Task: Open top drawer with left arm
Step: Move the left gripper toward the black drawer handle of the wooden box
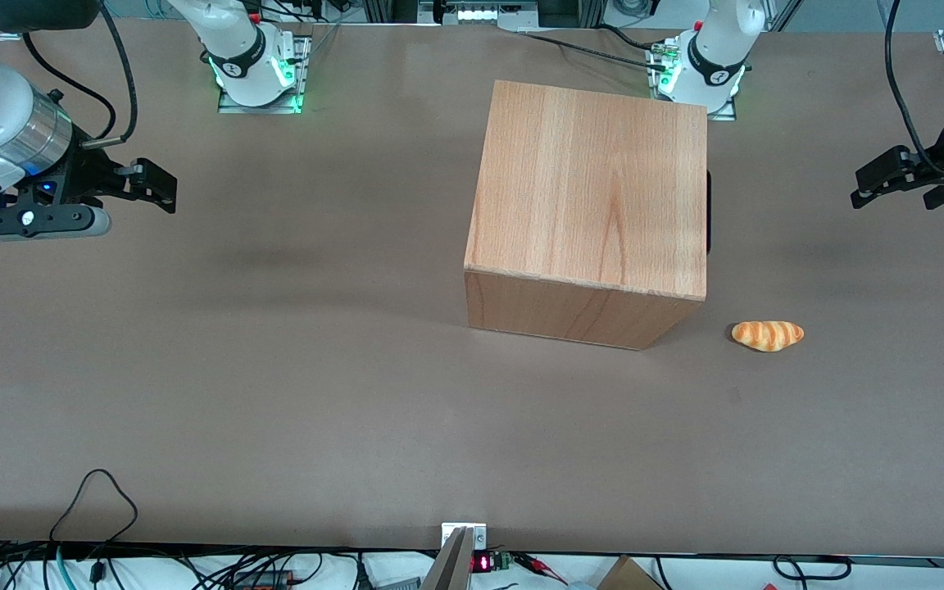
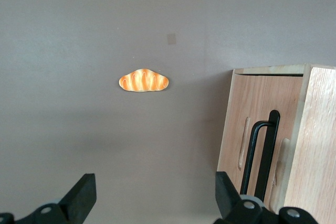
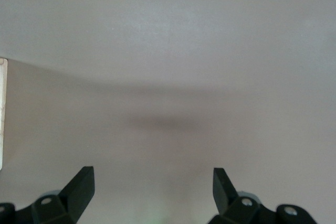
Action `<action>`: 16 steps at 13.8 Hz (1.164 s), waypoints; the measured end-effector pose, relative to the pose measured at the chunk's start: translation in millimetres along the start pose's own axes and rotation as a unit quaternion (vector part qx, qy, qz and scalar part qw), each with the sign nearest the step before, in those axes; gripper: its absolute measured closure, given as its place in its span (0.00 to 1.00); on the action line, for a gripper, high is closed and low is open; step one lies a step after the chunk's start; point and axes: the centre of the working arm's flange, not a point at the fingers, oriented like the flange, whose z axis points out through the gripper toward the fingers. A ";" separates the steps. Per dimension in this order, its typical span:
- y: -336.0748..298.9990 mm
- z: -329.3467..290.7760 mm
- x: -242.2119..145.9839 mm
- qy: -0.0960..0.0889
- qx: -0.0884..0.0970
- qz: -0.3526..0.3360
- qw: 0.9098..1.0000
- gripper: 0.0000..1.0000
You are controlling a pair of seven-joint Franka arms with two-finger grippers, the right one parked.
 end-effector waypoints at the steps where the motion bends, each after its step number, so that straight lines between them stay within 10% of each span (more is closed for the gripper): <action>1: -0.3 -0.1 0.0 0.000 0.000 0.000 1.000 0.00; 10: -4.2 11.0 0.6 -0.013 -0.003 -0.003 1.000 0.00; 16: 15.4 71.5 6.0 -0.049 -0.066 -0.004 0.997 0.00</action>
